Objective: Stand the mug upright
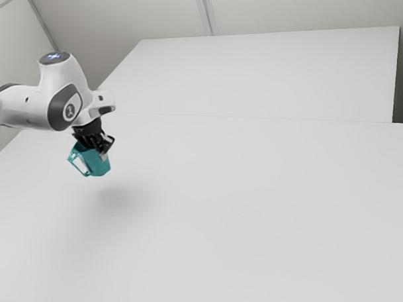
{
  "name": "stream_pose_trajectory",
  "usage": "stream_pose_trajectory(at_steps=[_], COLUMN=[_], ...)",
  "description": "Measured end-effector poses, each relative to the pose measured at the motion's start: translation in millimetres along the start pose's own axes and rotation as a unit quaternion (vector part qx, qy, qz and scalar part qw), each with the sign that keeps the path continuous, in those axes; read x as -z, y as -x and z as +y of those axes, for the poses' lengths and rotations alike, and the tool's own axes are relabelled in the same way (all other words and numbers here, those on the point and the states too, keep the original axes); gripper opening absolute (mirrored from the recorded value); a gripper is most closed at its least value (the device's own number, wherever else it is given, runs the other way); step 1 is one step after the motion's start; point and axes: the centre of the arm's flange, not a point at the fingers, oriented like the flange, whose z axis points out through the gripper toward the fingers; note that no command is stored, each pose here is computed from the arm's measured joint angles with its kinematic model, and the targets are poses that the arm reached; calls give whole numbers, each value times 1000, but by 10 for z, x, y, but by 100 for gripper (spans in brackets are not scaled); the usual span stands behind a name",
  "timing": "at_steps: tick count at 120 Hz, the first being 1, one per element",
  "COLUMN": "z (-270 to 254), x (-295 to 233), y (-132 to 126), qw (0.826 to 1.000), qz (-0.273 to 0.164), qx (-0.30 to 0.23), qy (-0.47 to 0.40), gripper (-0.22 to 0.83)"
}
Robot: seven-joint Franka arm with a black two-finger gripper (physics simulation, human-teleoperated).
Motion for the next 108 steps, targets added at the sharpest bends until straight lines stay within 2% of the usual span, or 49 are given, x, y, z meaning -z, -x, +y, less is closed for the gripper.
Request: stream_pose_trajectory(at_steps=[20,34,65,108], z=[588,839,689,910], x=[-43,-123,-351,-796], y=[-28,58,293,222], qw=[999,995,970,941], qz=[11,6,-18,-42], qx=[51,98,244,336], qy=[-2,-1,-6,-4], gripper=[-16,-16,-16,-16])
